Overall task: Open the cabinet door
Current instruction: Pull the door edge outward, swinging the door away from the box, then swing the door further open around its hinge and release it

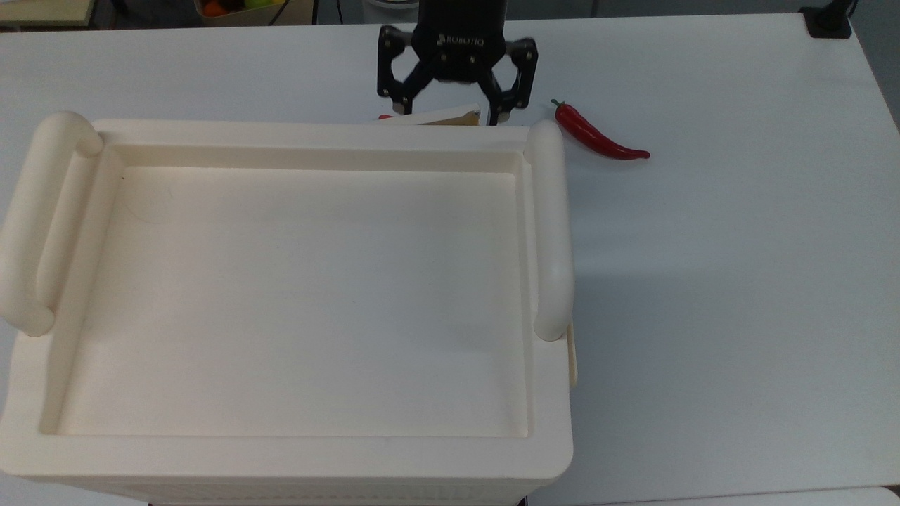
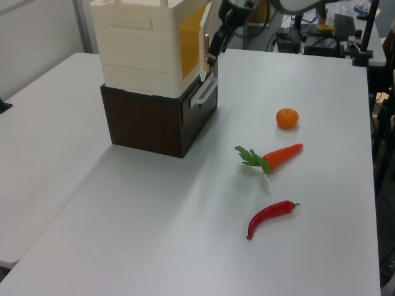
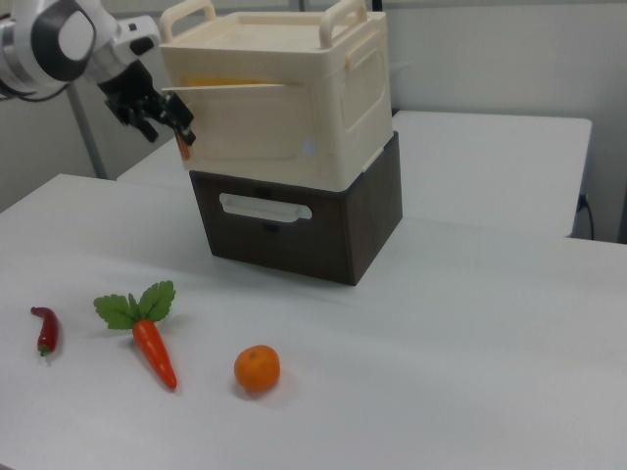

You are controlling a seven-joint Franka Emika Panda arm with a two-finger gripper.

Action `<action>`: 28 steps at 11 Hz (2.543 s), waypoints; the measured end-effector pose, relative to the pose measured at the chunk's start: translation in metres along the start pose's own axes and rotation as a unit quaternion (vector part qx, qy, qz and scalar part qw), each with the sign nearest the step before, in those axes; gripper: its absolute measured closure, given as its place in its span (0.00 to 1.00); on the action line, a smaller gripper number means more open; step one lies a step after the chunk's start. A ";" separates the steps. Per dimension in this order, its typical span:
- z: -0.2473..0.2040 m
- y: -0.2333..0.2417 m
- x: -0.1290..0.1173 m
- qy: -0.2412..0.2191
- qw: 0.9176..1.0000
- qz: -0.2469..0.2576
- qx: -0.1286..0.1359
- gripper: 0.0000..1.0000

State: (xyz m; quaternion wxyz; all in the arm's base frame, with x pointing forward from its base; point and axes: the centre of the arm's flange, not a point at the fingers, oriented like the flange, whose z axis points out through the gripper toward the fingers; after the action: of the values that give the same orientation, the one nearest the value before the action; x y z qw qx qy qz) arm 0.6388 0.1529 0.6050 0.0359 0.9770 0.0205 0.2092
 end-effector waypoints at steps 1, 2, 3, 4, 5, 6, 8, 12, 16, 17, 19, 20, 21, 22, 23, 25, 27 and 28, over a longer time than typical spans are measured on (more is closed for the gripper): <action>-0.018 0.003 0.000 0.009 1.000 0.003 0.003 0.00; -0.037 0.006 0.001 0.023 1.000 0.006 0.007 0.00; -0.058 0.009 0.004 0.040 0.999 0.010 0.012 0.00; -0.073 0.011 0.008 0.054 0.998 0.013 0.015 0.00; -0.083 0.011 0.013 0.067 0.997 0.014 0.017 0.00; -0.090 0.011 0.018 0.090 0.996 0.015 0.023 0.00; -0.090 0.006 0.029 0.139 0.989 0.017 0.037 0.00; -0.054 -0.004 0.037 0.147 0.988 0.014 0.042 0.00; -0.045 0.005 0.025 0.078 0.997 0.001 0.019 0.00; -0.052 0.013 0.020 0.058 0.998 -0.006 0.011 0.00; -0.064 0.026 0.010 0.025 0.999 -0.021 0.000 0.00; -0.067 0.030 0.006 0.011 1.000 -0.025 -0.004 0.00; -0.065 0.031 0.002 -0.007 1.000 -0.026 -0.007 0.00; -0.061 0.033 -0.002 -0.026 0.999 -0.026 -0.011 0.00; -0.054 0.036 -0.006 -0.046 0.999 -0.024 -0.015 0.00; -0.033 0.038 -0.015 -0.082 0.996 -0.028 -0.021 0.00; -0.008 0.039 -0.029 -0.121 0.992 -0.029 -0.024 0.00; 0.000 0.048 -0.035 -0.143 0.989 -0.017 -0.016 0.00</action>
State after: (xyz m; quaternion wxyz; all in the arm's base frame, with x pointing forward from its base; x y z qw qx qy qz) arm 0.6083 0.1029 0.5945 0.0576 0.9957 0.0280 0.0672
